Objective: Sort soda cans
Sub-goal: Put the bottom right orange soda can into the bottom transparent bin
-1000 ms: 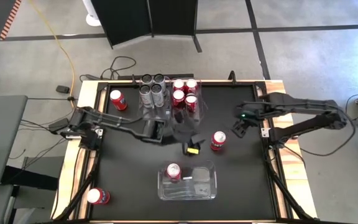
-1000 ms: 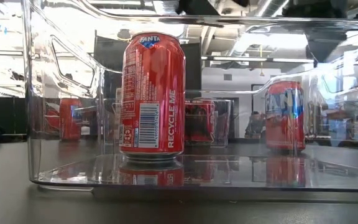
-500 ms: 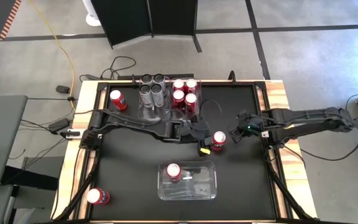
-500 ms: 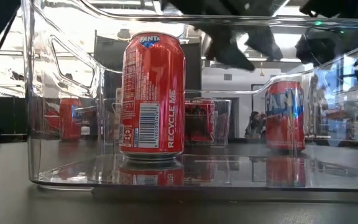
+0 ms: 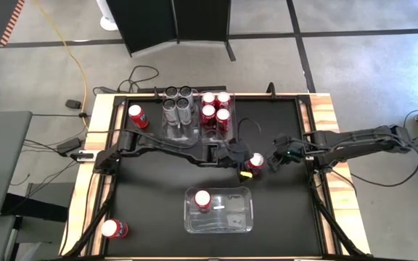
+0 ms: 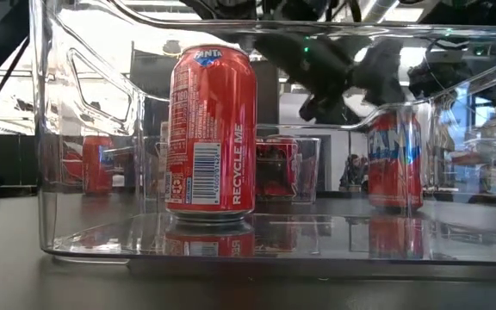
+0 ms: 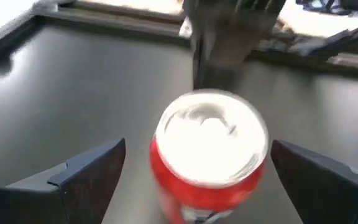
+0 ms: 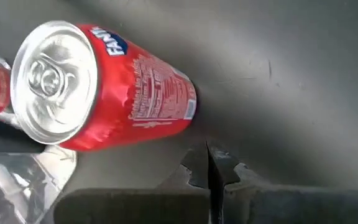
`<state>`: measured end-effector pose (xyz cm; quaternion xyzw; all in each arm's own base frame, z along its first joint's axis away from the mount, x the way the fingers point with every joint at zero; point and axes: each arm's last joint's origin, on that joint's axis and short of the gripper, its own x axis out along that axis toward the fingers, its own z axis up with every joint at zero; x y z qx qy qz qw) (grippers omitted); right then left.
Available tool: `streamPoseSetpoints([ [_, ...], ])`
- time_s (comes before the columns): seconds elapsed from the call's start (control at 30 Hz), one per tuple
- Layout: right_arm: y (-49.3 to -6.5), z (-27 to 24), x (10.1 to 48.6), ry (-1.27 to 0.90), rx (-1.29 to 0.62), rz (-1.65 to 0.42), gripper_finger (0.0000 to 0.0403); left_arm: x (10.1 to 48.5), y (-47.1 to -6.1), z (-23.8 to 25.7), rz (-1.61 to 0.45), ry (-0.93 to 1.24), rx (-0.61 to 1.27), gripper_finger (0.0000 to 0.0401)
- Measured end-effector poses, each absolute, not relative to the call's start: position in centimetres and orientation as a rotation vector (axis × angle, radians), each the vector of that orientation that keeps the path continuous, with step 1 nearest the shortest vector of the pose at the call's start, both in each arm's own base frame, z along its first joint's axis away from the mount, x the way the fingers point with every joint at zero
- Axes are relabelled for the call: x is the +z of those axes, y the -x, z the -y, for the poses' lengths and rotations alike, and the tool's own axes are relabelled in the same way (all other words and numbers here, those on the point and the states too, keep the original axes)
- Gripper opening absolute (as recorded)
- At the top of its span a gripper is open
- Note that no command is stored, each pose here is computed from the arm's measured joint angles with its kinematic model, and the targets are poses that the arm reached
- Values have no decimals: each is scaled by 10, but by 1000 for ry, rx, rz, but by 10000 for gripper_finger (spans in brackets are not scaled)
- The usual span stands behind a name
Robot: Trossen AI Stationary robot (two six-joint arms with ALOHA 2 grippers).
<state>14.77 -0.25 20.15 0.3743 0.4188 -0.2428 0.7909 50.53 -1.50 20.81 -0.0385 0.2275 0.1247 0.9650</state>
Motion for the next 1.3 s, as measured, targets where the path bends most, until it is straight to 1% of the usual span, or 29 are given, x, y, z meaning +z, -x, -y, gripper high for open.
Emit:
streamPoseSetpoints([
  [0.3,-148,5,202,-788,-519,-898,3,198,-513,0,-418,135,234,400],
  [0.53,-148,4,202,-790,-510,-903,3,196,-513,-4,-431,100,206,400],
  [0.67,-148,4,202,-789,-509,-903,3,195,-514,-7,-425,105,165,392],
  [0.87,-148,4,202,-787,-508,-902,2,182,-518,-11,-429,124,123,362],
  [1.07,-148,4,202,-792,-509,-898,2,183,-518,-11,-421,130,123,300],
  [1.2,-148,4,202,-792,-509,-897,2,190,-520,-11,-411,139,125,298],
  [1.3,-148,5,202,-796,-510,-894,2,205,-524,-11,-377,150,124,298],
])
